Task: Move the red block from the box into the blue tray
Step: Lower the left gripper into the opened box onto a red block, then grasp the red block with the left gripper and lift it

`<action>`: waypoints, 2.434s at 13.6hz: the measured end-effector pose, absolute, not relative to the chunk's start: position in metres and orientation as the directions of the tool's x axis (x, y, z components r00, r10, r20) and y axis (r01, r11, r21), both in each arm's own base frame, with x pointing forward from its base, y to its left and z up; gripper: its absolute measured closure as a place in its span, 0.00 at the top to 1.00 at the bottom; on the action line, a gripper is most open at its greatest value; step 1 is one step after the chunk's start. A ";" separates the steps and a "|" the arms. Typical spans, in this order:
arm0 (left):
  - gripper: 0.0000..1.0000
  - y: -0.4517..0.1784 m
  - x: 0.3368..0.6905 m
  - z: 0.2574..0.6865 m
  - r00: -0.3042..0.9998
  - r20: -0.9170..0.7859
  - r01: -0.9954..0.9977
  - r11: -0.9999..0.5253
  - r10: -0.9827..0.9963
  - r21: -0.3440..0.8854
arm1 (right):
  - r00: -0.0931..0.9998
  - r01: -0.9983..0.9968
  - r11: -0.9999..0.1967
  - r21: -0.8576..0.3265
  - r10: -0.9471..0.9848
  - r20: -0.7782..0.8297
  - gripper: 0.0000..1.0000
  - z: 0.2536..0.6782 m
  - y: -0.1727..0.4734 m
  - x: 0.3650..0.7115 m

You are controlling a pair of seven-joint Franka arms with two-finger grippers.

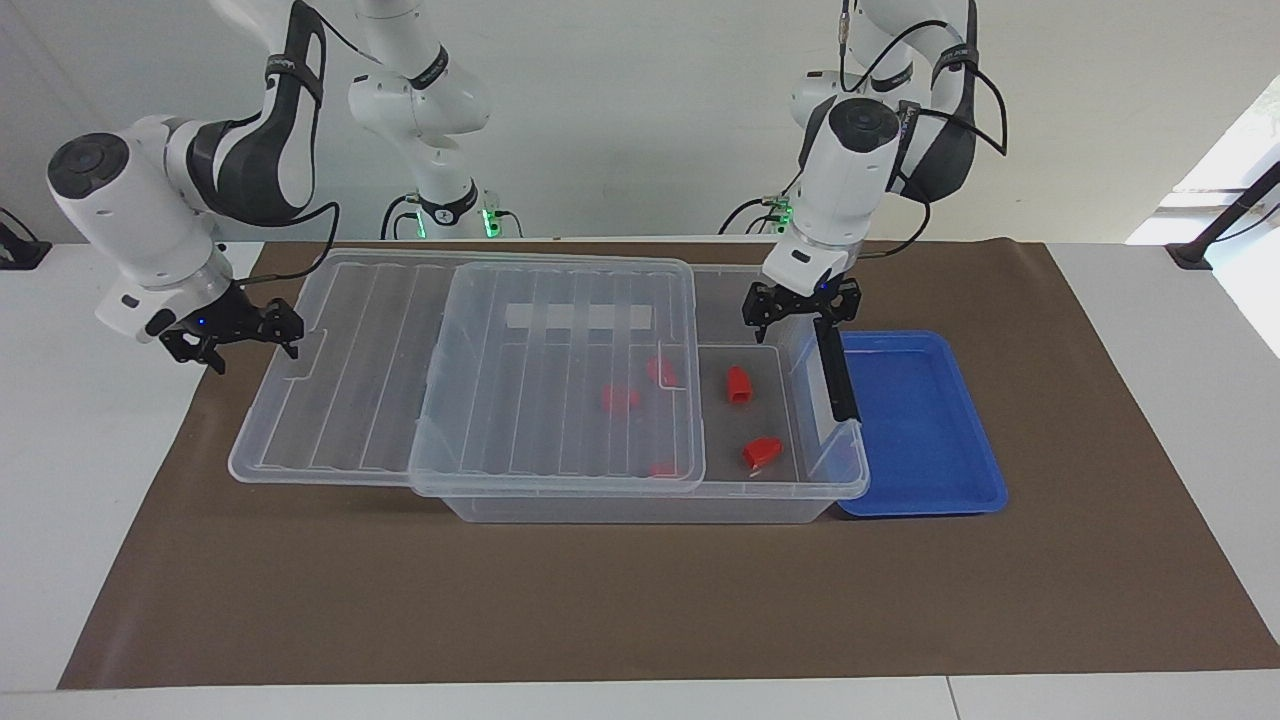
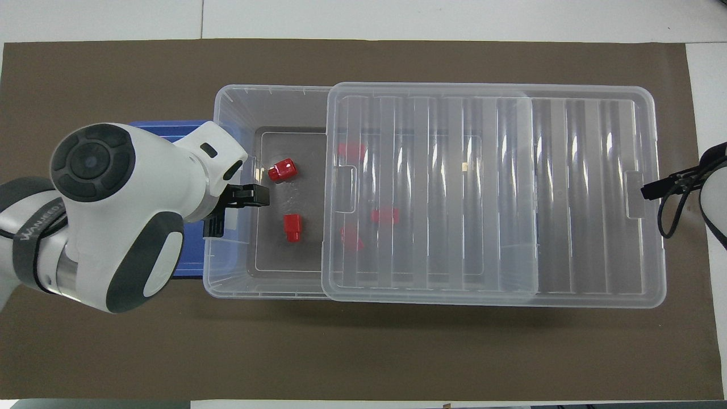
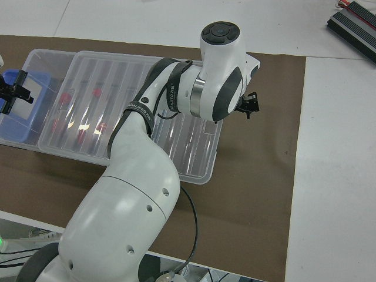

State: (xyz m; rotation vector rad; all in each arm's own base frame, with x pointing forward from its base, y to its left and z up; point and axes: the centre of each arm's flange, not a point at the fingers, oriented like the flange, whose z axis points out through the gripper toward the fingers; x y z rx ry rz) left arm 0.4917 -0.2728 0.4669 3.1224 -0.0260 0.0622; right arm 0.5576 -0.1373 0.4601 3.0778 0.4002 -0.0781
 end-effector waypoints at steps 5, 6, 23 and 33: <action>1.00 -0.290 0.490 0.429 0.999 0.032 -0.008 -1.000 -0.007 0.020 | 0.966 0.256 -0.966 0.030 0.254 -0.055 1.00 0.460 -0.139 0.557; 1.00 -0.295 0.488 0.416 0.999 0.033 -0.007 -1.000 -0.006 0.022 | 0.966 0.256 -0.966 0.030 0.254 -0.054 1.00 0.460 -0.139 0.557; 0.78 -0.306 0.482 0.320 0.998 0.008 0.069 -0.997 0.069 0.022 | 0.987 0.104 -0.994 0.027 0.100 -0.126 1.00 0.617 -0.008 0.564; 0.35 -0.303 0.475 0.343 0.988 0.011 0.151 -0.988 0.152 0.020 | 0.989 0.077 -0.997 0.031 0.072 -0.132 1.00 0.635 0.005 0.552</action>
